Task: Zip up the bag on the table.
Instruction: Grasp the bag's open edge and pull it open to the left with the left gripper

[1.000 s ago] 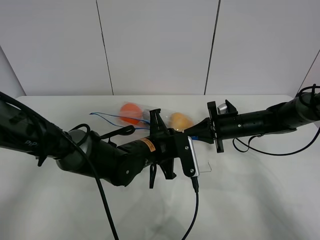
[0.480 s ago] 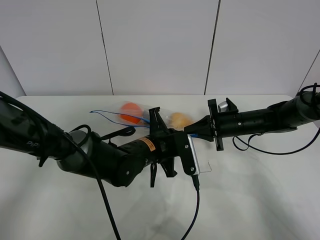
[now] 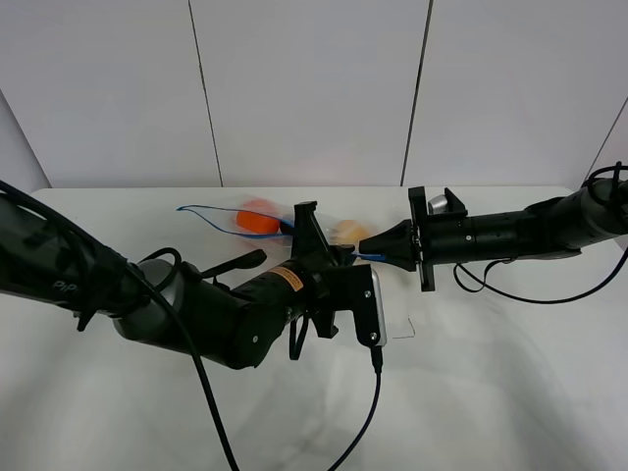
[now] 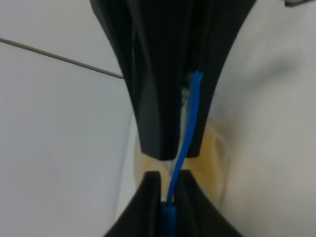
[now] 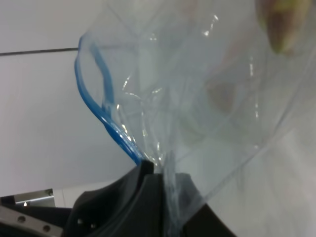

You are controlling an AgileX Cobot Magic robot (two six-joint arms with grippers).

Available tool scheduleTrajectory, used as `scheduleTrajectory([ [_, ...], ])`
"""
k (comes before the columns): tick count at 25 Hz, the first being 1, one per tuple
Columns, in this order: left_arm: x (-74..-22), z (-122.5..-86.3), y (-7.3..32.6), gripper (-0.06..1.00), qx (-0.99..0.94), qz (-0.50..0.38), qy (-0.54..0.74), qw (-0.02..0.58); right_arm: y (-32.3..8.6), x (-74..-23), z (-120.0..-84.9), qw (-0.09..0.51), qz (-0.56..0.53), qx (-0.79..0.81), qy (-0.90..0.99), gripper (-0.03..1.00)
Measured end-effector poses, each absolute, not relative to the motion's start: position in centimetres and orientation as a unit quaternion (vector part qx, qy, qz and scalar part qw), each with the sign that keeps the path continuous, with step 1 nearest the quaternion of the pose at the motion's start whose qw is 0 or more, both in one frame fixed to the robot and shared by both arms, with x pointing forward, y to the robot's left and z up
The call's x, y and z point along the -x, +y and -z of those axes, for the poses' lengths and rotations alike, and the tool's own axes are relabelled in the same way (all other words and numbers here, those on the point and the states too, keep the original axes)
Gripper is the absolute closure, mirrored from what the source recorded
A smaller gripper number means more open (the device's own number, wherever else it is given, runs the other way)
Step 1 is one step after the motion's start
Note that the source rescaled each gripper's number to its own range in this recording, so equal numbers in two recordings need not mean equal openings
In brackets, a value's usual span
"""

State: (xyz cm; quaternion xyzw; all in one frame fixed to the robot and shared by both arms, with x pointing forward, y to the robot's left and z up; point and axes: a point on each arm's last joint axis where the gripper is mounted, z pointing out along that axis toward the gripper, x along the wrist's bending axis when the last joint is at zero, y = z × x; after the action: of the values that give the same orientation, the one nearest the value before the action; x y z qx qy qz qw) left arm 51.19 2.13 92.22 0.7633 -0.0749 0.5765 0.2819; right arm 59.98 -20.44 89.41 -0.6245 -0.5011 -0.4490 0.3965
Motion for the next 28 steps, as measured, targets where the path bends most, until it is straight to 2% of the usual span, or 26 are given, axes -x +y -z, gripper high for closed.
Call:
scheduleTrajectory([
  [28,-59.4,-93.6,13.8,0.94,-0.746,-0.649,0.008,0.147,-20.5,-60.1,-89.4,0.392,0.448,0.628,-0.501,0.96],
])
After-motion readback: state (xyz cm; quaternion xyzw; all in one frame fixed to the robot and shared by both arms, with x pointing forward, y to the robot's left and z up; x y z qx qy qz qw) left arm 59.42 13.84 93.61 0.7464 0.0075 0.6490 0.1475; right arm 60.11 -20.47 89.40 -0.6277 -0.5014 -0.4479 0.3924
